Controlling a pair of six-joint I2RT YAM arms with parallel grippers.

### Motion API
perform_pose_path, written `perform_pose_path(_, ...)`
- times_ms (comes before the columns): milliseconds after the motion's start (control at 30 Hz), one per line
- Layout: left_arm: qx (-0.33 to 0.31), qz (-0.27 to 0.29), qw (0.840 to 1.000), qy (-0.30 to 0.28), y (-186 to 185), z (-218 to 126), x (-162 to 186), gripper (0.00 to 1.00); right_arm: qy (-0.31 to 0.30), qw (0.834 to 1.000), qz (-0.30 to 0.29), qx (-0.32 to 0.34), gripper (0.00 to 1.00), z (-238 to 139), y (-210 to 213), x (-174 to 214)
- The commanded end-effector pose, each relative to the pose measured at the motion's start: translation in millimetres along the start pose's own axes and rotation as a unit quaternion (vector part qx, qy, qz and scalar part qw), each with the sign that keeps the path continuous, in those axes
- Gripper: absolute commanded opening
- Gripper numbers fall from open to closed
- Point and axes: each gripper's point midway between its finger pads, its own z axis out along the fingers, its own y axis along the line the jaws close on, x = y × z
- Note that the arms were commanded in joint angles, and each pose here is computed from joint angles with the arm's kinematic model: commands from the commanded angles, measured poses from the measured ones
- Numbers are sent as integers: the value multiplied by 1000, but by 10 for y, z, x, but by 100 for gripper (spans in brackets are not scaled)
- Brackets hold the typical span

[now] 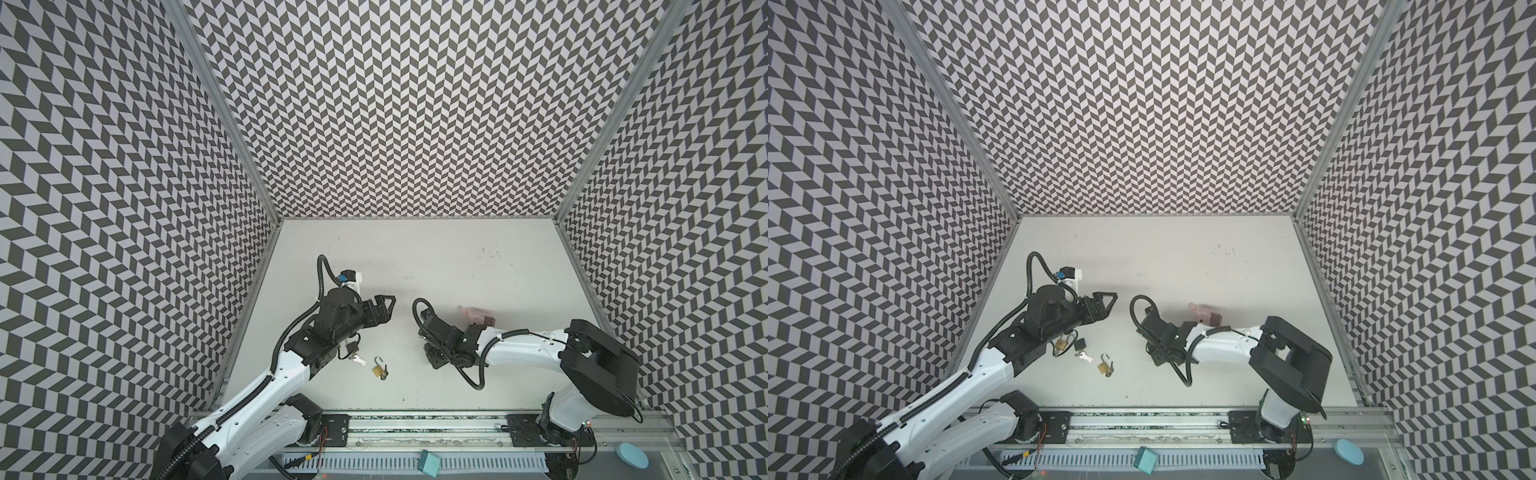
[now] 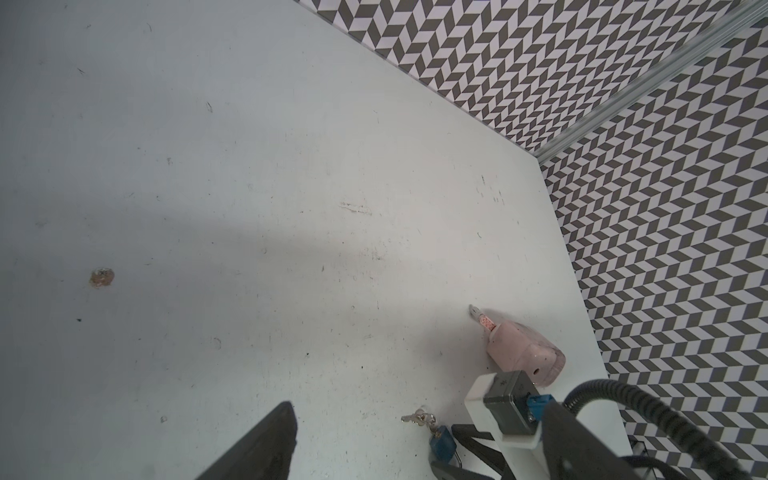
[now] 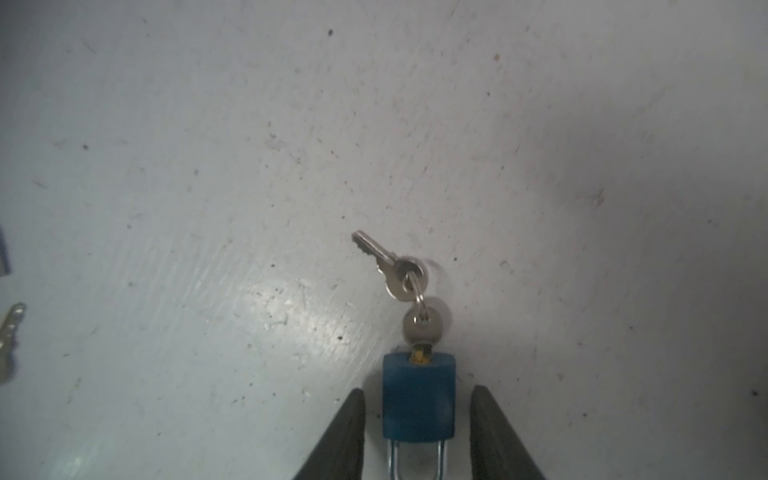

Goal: Lock with the key

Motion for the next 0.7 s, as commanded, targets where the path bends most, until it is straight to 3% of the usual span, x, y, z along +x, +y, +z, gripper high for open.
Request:
perform_pose_path(0, -1, 1, 1000, -13, 17, -13, -18, 93, 14, 999, 11, -36, 47, -53, 90, 77)
perform_pose_path(233, -26, 3, 999, -20, 144, -68, 8, 92, 16, 985, 0, -170, 49, -200, 565, 78)
perform_pose_path(433, -66, -13, 997, -37, 322, -179, -29, 91, -8, 970, 0, -242, 48, -188, 889, -116)
perform_pose_path(567, -68, -28, 997, -32, 417, -184, -4, 90, -54, 970, -11, -238, 45, -221, 882, -366)
perform_pose_path(667, -53, -28, 998, -20, 388, -153, 18, 89, -120, 965, -31, -231, 43, -509, 735, -566)
